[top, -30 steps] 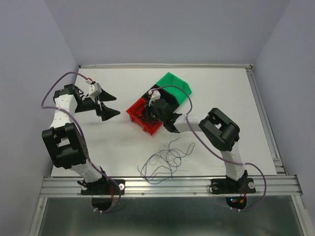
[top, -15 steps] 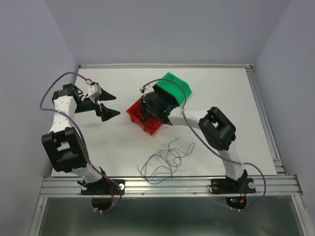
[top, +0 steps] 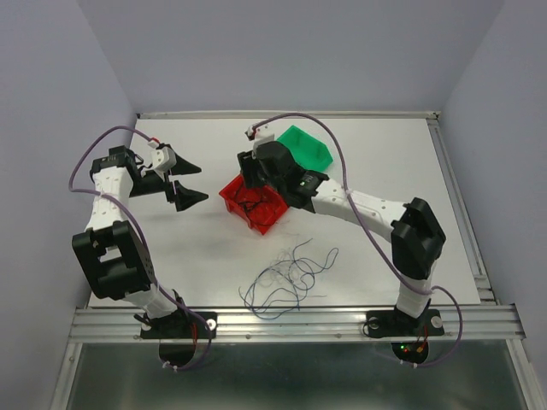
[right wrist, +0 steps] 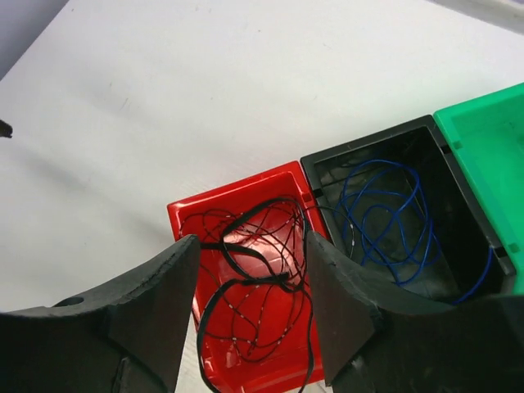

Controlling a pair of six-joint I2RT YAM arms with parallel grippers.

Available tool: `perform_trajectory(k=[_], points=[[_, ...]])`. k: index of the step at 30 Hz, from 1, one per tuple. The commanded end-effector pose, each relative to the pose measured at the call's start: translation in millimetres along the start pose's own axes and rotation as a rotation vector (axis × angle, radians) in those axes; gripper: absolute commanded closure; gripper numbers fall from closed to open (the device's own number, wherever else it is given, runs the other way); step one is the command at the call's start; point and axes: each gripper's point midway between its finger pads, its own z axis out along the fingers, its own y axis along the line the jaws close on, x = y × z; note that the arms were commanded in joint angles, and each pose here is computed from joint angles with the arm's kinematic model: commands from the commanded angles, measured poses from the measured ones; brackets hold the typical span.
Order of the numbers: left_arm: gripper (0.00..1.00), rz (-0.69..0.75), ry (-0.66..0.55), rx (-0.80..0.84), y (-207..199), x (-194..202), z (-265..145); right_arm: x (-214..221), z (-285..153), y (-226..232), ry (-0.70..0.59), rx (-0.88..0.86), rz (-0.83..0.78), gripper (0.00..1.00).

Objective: Untangle the cables

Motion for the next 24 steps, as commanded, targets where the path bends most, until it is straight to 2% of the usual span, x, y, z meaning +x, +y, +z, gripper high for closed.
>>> perform_trajectory(k=[1, 8, 14, 24], points=[[0.01, 0.015, -0.047, -0.001, -5.6, -14.6, -0.3, 15.1, -30.1, 4.3, 0.046, -0.043, -0.044, 0.39], [0.01, 0.027, -0.051, 0.0, -9.1, -16.0, 0.1, 98.0, -55.8, 20.5, 0.215, -0.187, -0.234, 0.39], [0.01, 0.032, -0.047, 0.002, -12.2, -16.3, 0.6, 123.5, -60.8, 34.2, 0.26, -0.278, -0.338, 0.39], [0.01, 0.041, -0.047, 0.0, -11.9, -16.2, 0.2, 146.8, -40.5, 23.3, 0.303, -0.209, -0.415, 0.4]])
